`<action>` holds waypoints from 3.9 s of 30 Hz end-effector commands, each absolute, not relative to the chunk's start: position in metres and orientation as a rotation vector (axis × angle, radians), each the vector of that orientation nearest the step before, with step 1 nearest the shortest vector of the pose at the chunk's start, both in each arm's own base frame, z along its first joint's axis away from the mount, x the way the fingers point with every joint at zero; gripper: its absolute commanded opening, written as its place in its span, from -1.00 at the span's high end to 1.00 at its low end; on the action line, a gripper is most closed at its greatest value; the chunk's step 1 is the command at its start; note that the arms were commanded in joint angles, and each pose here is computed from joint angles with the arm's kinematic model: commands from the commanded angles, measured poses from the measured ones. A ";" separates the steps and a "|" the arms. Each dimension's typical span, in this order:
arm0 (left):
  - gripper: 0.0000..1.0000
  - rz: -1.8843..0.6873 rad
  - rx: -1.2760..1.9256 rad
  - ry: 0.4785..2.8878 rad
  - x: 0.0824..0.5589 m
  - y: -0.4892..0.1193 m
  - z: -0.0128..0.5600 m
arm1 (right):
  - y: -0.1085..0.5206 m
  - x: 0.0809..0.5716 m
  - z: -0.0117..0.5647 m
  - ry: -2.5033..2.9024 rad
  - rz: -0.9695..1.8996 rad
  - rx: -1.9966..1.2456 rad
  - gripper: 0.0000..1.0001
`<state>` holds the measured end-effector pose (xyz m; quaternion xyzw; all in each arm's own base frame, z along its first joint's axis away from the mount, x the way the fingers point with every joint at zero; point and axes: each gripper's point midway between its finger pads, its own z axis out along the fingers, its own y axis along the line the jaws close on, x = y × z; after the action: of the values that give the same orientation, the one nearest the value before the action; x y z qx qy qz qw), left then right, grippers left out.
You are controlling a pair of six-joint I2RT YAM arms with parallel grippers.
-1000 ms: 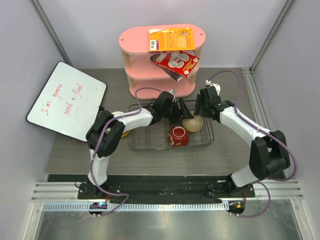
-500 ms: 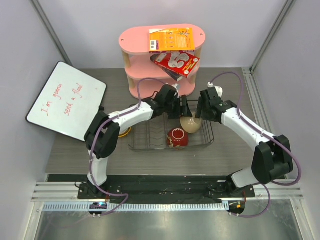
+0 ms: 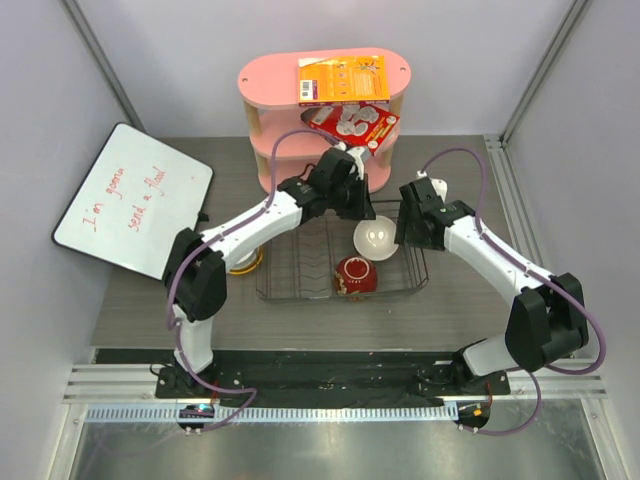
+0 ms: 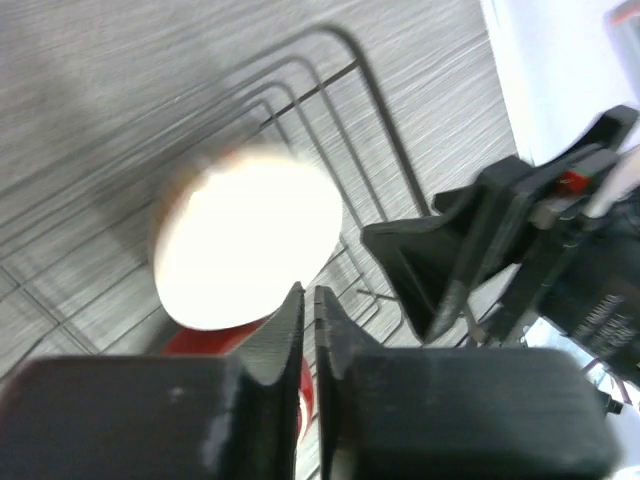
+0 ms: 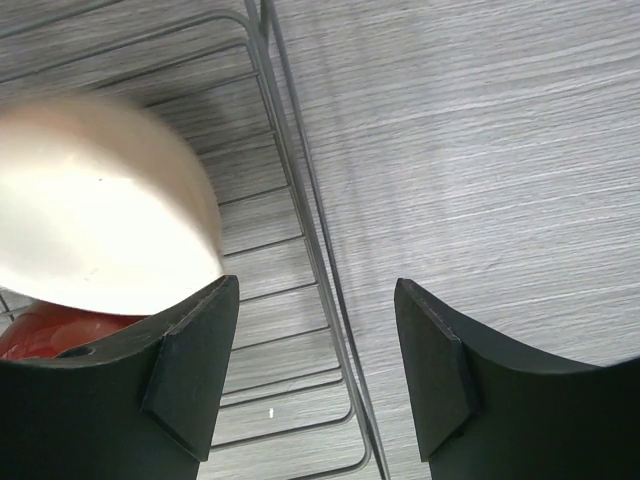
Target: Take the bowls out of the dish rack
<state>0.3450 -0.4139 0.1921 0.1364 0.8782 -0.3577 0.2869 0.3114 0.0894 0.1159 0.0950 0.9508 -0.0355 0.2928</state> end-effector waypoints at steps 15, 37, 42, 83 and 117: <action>-0.15 -0.760 0.429 2.478 0.334 -0.387 0.115 | 0.100 0.317 0.112 2.519 -0.034 0.261 -0.39; 1.00 -0.804 0.384 2.267 0.371 -0.415 0.168 | 0.096 0.299 0.170 2.370 0.095 0.332 -0.38; 1.00 -0.865 0.376 2.123 0.380 -0.415 0.227 | 0.091 0.297 0.186 2.334 0.090 0.351 -0.38; 1.00 0.082 -0.233 2.189 0.328 -0.031 0.202 | 0.184 0.242 0.218 2.267 0.215 0.070 -0.32; 1.00 -0.012 -0.315 2.358 0.336 -0.037 0.153 | 0.167 0.261 0.189 2.299 0.073 0.031 -0.38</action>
<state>0.3218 -0.0261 0.1328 -0.1195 0.9333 0.0260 0.3376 0.2568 0.1653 0.1853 0.0037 0.9181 0.0177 0.3959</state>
